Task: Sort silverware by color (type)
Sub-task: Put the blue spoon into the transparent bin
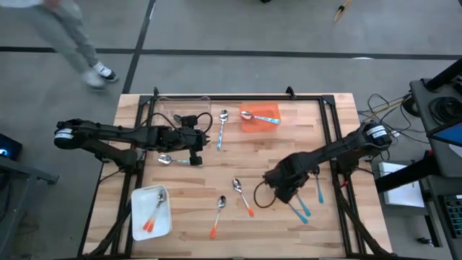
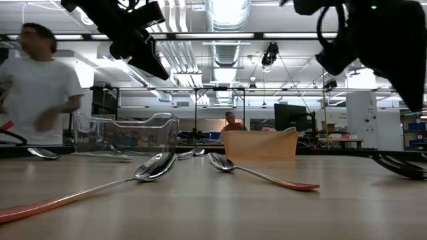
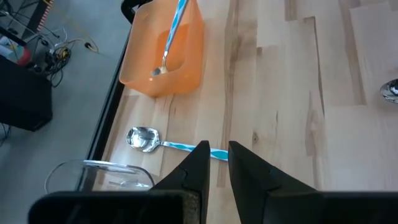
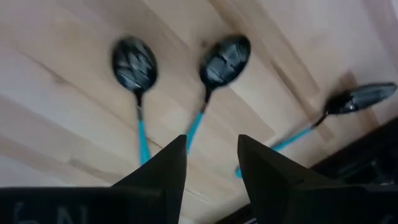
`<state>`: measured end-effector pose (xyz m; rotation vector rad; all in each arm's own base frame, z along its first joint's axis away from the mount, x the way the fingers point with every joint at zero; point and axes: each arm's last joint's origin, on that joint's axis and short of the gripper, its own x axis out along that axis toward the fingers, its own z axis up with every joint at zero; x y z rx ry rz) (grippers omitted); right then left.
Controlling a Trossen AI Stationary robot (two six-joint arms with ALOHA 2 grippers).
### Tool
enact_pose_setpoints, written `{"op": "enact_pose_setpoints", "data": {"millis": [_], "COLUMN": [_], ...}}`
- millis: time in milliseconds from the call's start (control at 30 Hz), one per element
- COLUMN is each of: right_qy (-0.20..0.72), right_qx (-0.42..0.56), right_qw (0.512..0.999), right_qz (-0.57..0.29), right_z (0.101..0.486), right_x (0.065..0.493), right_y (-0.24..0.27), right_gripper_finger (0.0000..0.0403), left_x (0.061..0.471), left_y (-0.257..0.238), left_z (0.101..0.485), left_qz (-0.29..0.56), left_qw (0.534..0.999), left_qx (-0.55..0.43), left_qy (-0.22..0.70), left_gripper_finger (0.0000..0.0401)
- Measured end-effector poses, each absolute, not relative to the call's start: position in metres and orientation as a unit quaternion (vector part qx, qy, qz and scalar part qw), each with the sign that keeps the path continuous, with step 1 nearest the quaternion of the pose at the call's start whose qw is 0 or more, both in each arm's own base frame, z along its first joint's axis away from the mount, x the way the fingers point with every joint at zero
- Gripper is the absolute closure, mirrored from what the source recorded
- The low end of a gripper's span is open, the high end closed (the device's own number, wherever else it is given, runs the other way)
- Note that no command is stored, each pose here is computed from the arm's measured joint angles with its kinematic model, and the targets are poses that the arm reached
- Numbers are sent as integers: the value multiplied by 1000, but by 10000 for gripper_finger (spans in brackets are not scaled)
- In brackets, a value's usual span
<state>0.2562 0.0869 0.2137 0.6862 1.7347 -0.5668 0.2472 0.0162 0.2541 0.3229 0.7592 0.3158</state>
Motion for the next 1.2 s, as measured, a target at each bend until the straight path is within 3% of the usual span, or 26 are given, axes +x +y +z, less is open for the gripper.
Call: {"op": "enact_pose_setpoints", "data": {"millis": [267, 567, 800, 1200], "right_qy": [748, 723, 723, 701], "right_qx": [294, 323, 327, 348], "right_qw": [535, 562, 552, 569], "right_qz": [-261, -241, -257, -255], "right_z": [189, 160, 147, 136], "right_x": [240, 238, 230, 229], "right_y": [97, 101, 98, 97], "right_gripper_finger": [275, 277, 280, 354], "left_x": [247, 247, 247, 247], "left_y": [16, 16, 16, 16], "left_z": [254, 254, 254, 254], "left_qz": [153, 153, 153, 152], "left_qw": [904, 904, 904, 904], "left_qx": [156, 156, 156, 157], "left_qy": [368, 368, 368, 368], "left_gripper_finger": [361, 361, 361, 361]}}
